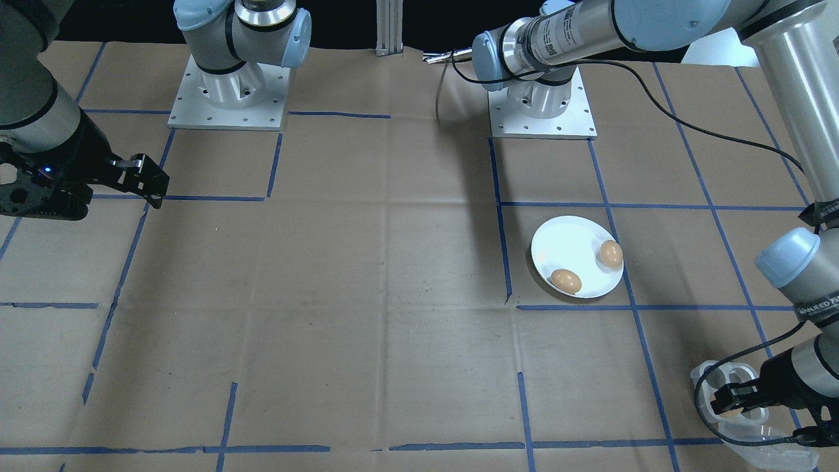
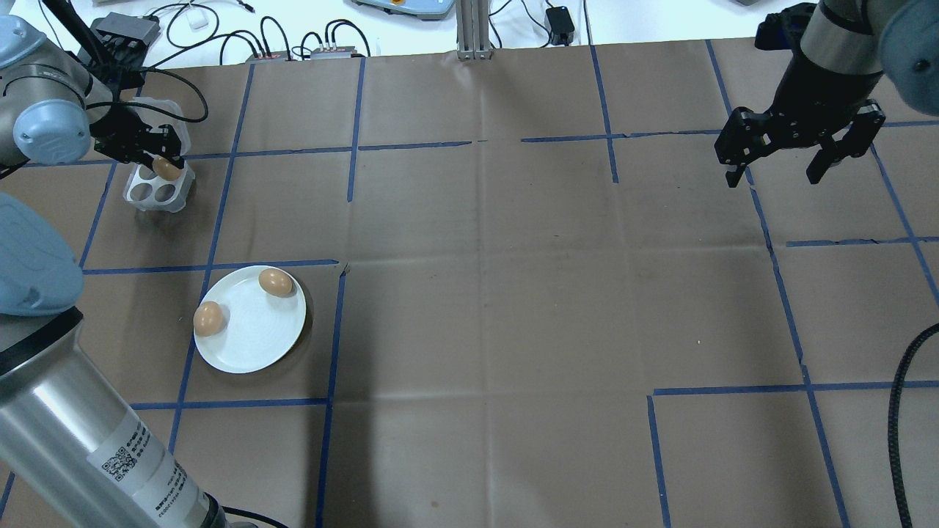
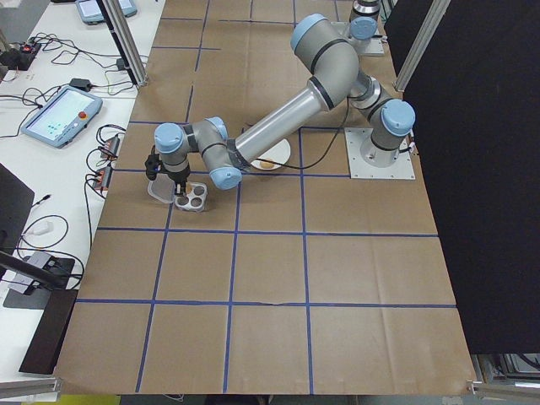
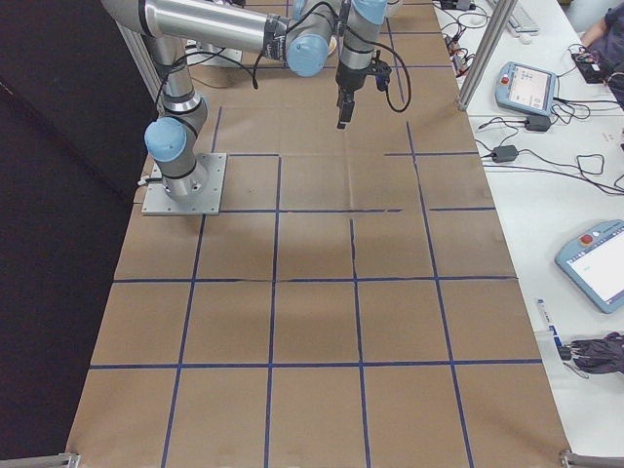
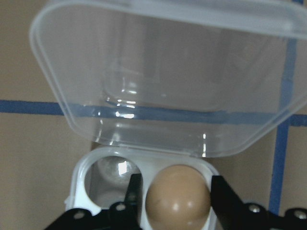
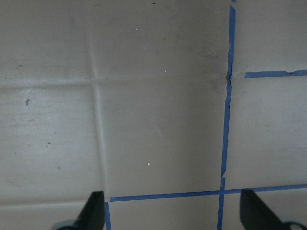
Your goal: Place egg on plate
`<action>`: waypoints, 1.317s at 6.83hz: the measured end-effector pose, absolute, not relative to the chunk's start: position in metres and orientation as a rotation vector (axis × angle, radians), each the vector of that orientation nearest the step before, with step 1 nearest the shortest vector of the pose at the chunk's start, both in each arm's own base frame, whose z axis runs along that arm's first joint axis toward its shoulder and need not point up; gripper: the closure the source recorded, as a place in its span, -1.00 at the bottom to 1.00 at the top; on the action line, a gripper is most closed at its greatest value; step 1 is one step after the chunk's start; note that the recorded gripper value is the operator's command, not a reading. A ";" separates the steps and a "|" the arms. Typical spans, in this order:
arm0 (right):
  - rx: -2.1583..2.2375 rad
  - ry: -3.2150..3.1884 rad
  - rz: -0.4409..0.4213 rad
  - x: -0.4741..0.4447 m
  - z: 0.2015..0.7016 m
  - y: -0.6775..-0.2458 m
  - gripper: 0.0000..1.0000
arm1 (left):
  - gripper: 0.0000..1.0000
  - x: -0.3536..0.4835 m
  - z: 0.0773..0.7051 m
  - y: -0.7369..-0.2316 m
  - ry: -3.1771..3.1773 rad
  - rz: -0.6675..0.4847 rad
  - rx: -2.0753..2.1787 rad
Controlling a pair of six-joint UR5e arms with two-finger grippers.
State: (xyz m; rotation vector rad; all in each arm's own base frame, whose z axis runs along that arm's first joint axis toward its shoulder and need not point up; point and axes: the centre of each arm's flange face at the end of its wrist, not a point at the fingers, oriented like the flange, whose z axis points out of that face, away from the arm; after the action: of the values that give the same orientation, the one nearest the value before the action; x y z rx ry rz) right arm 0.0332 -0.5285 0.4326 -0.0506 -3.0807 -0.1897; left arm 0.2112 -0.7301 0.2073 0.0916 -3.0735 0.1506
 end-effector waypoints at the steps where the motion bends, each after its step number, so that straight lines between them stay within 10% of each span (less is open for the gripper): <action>1: -0.051 -3.081 -0.190 0.033 0.433 -0.528 -1.00 | 0.98 0.211 0.209 -0.730 -3.075 0.151 0.088; 9: -0.051 -3.081 -0.190 0.033 0.433 -0.528 -1.00 | 0.98 0.097 0.297 -0.627 -3.003 -0.110 0.194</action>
State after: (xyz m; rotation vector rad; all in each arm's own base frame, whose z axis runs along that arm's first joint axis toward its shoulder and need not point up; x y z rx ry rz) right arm 0.0332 -0.5285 0.4326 -0.0506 -3.0807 -0.1897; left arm 0.0969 -0.6270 0.2969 0.1938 -3.0029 -0.1102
